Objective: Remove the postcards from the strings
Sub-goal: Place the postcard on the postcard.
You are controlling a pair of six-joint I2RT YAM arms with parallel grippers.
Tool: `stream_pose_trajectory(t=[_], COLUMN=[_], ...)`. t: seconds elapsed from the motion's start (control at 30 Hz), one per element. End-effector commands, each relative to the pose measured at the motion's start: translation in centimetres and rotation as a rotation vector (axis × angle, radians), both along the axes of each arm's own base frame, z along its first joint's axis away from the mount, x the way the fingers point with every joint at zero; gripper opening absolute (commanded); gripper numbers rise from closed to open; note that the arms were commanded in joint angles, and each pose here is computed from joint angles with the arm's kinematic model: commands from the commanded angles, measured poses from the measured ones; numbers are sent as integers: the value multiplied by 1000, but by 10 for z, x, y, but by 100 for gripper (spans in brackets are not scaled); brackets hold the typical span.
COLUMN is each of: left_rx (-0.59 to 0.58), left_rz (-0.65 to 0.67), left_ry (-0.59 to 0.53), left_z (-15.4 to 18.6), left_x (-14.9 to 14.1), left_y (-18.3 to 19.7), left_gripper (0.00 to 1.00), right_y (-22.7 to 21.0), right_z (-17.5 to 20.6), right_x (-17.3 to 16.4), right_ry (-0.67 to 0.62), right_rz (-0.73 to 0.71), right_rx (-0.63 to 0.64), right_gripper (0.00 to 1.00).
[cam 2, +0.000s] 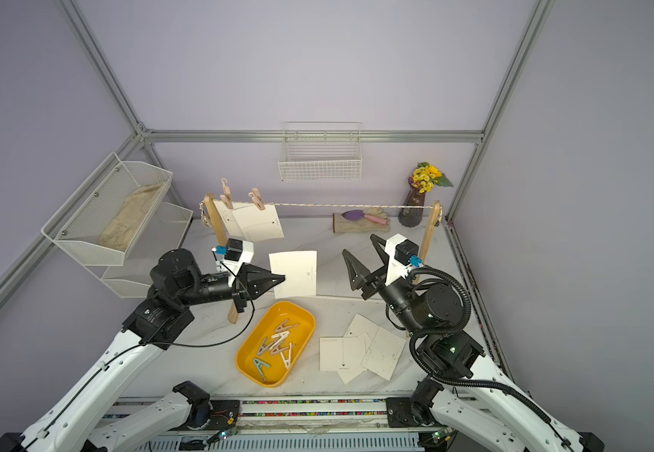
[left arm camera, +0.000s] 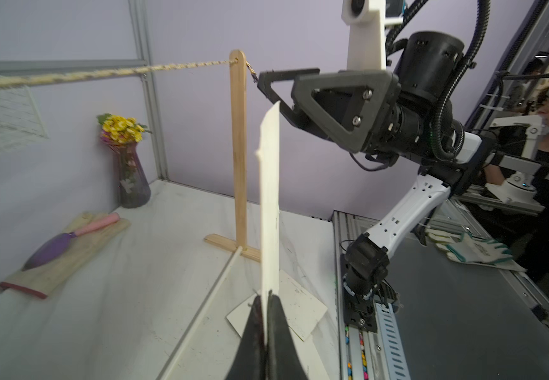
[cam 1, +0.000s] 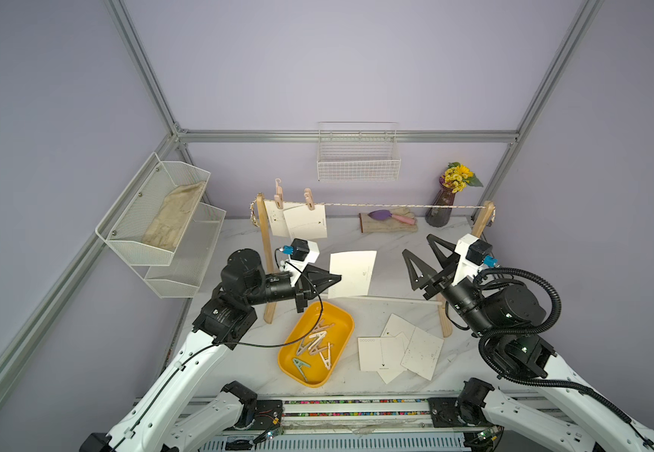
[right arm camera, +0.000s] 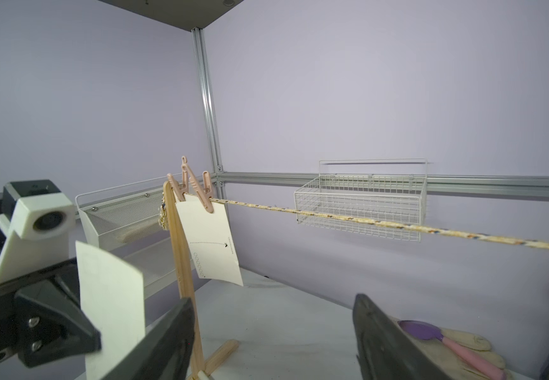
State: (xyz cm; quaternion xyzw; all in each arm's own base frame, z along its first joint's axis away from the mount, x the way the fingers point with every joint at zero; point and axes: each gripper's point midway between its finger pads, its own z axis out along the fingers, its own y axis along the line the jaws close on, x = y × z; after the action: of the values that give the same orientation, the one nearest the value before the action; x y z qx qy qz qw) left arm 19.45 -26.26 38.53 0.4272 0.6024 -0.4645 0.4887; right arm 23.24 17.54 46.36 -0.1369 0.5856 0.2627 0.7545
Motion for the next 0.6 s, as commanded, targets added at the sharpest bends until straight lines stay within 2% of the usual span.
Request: stream_pose_trajectory(t=[0.0, 0.13, 0.27, 0.3, 0.57], left_rx=[60, 237, 404, 464, 778], left_rz=[-137, -243, -300, -308, -392], left_ry=[22, 105, 157, 178, 139], left_z=[-10, -57, -96, -115, -192], left_x=[-18, -21, -22, -20, -25], left_y=[-30, -63, -84, -91, -122], left_gripper=[0, 0, 0, 0, 0], right_y=[-16, -19, -24, -24, -19], right_z=[17, 37, 48, 50, 59], right_x=[5, -2, -11, -14, -18], right_ry=[-27, -77, -112, -121, -150], right_rz=[-99, -93, -83, -77, -49], right_rx=[-10, 6, 18, 18, -8], right_gripper=[77, 78, 78, 78, 79])
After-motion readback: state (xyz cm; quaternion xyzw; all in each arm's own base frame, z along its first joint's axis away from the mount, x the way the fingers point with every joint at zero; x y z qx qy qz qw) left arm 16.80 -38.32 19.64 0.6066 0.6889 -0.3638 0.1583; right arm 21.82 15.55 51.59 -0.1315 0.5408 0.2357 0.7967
